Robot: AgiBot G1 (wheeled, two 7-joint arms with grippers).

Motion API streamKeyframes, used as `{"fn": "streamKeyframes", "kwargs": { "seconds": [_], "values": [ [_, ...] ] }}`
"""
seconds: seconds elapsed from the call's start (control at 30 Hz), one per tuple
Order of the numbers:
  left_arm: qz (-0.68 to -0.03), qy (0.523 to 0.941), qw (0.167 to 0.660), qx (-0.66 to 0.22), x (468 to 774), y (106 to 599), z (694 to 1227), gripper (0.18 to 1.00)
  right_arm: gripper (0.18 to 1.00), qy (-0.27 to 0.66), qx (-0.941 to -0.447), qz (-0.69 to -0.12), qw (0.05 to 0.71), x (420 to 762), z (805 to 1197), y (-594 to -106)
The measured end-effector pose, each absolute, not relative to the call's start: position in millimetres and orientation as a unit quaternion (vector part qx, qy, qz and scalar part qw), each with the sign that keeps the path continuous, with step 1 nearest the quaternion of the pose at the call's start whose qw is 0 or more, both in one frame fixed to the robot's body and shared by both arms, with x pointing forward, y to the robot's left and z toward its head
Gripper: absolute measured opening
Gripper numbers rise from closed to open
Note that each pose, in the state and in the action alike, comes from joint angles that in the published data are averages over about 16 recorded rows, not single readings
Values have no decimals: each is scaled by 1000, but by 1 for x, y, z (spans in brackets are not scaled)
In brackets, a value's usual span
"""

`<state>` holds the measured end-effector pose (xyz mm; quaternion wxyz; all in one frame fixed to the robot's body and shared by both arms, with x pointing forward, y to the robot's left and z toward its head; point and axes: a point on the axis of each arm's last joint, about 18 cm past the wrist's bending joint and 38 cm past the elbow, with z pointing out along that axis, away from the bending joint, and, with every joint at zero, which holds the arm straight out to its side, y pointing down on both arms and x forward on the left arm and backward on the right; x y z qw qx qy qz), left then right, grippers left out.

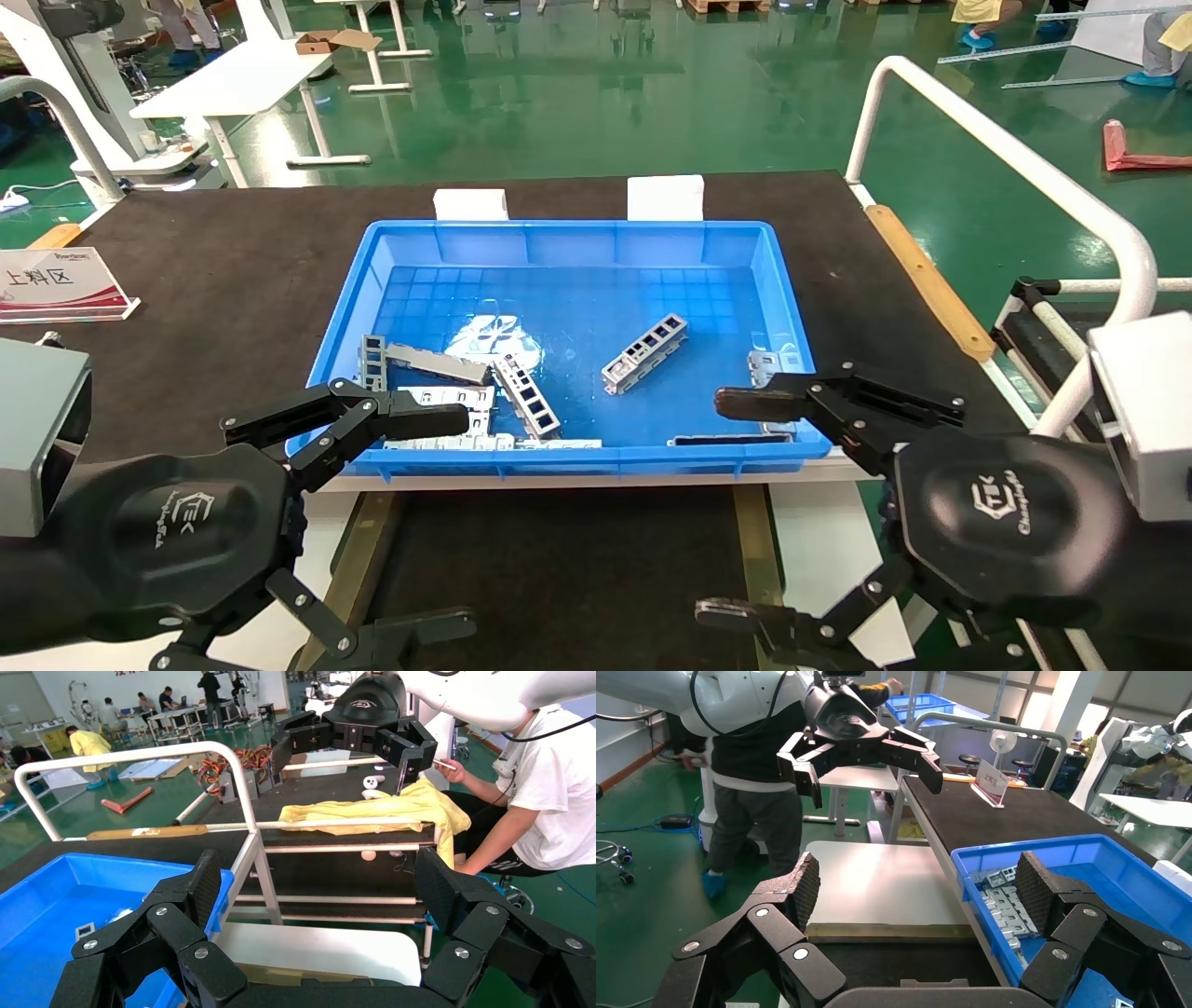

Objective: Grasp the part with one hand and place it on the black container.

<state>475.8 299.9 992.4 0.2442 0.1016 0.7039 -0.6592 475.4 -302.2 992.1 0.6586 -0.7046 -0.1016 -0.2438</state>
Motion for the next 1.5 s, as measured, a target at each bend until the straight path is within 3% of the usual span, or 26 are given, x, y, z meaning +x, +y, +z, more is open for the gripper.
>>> {"fn": "streamKeyframes", "kwargs": {
  "seconds": [1.5],
  "values": [
    [-659,704,244,101,476,300,992,1001,1001,-102,-705,-244,659,475,992,-302]
  ]
}}
